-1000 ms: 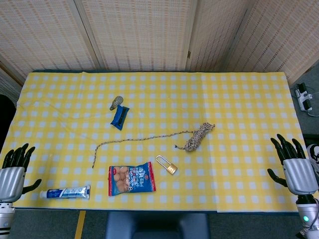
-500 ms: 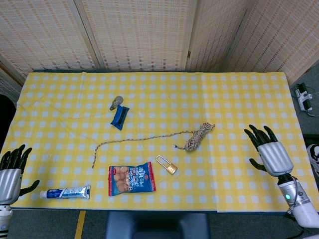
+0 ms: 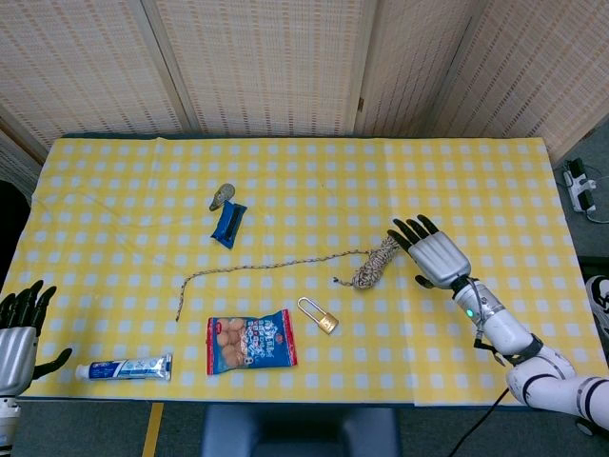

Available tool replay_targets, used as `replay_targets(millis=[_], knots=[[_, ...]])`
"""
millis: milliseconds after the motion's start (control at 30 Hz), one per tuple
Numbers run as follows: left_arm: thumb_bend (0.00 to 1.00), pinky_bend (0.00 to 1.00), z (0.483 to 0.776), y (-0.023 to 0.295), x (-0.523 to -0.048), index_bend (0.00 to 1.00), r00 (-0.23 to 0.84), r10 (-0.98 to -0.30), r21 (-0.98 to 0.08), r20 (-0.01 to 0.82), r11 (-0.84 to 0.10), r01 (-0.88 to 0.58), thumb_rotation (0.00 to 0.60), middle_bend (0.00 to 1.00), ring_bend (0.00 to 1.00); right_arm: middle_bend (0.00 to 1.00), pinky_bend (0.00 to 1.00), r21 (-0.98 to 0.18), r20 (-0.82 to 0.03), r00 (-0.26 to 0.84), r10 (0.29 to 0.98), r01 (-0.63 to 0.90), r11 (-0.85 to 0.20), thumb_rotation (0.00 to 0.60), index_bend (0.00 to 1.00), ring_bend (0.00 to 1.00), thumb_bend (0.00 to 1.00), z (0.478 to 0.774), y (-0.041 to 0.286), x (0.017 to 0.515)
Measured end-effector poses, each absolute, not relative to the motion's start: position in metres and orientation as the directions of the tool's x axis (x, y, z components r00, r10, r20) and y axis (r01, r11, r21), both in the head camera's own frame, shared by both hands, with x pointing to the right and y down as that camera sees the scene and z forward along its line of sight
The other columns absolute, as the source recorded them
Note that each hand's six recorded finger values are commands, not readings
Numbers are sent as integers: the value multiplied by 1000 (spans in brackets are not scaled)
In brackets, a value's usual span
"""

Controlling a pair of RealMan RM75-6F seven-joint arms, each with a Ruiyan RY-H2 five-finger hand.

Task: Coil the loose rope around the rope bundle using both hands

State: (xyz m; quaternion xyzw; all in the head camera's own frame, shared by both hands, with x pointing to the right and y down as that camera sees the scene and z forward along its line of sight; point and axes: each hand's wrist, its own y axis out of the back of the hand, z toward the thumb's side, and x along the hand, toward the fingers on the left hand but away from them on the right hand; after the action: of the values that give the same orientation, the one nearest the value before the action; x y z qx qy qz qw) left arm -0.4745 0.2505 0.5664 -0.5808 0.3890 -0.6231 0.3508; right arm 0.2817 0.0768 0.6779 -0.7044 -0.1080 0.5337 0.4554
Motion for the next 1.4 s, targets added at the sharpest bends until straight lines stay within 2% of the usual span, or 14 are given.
replay_targets(millis=[300,467,933,1400], knots=[[221,0,569,251,-477,61,-88,-882,-886,463,-463,-16,600,11,25,7,5,-726,-688,394,610,-404,-557,600,0,69,296,723,61,257],[220,0,571,251,-477,66,-91,-879,-883,469,-469,-16,600,11,25,79,11,-716,-698,396,597,-426,-554,600,8,136,296,742,60,246],[221,0,576,252,-480,73,-97,-871,-876,481,-481,-24,600,12,28,289,200,-732,-681,437,588,-427,-531,600,288,322,303,766,65,229],[220,0,576,250,-479,73,-85,-873,-877,480,-480,-23,600,20,36,381,313,-741,-671,452,588,-433,-513,600,424,401,414,765,64,233]])
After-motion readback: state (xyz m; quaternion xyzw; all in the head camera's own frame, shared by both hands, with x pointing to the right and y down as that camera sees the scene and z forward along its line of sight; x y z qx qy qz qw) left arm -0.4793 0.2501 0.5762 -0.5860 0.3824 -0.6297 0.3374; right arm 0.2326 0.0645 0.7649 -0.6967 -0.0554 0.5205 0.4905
